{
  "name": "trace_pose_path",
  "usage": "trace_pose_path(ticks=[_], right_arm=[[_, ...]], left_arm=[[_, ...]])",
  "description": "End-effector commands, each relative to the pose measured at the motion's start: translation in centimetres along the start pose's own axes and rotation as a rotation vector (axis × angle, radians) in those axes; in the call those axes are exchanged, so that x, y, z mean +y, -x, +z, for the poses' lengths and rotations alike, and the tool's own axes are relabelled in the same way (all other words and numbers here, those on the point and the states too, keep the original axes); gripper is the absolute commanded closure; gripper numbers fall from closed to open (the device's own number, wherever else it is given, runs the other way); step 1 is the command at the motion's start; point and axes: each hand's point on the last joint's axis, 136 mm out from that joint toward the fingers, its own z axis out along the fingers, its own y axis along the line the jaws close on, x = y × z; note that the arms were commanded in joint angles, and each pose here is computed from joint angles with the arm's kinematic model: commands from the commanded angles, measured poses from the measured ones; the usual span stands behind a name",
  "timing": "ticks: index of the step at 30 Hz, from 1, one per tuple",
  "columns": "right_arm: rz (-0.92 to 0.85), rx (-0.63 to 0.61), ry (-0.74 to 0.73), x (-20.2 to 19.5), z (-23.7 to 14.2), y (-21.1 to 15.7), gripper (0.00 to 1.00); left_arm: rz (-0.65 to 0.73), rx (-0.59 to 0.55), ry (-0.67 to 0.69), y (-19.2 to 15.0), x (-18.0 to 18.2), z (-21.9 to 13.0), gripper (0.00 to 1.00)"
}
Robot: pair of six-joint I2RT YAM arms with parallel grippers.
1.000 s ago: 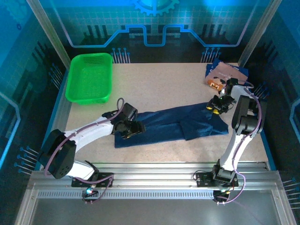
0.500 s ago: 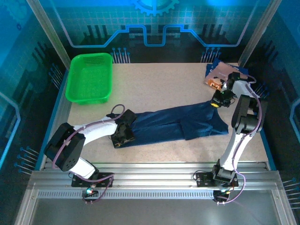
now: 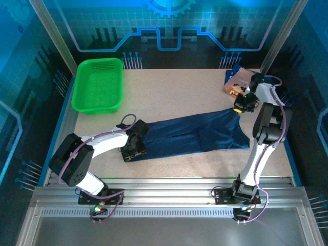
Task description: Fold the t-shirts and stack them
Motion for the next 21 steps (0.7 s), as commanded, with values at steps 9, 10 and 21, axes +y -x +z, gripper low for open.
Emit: trace_pose_path(ticks=[9,10,21], right_arm=[[0.041,0.021,-0.065,-3.4,1.1,1.4,1.0],[0.041,0.021,-0.066,-3.5,1.1,1.5,1.0],[0.023,0.065,-0.041,-3.1,4.0,2.4,0.96]], left_arm=[[-0.024,0.036,0.132,-1.0,3.5,1.5,0.32],[-0.025,0.035,0.13,-1.0,3.4,1.5,0.32],[0.128,-0.016,-0.089,0.4,-2.5,0.2,0.32]])
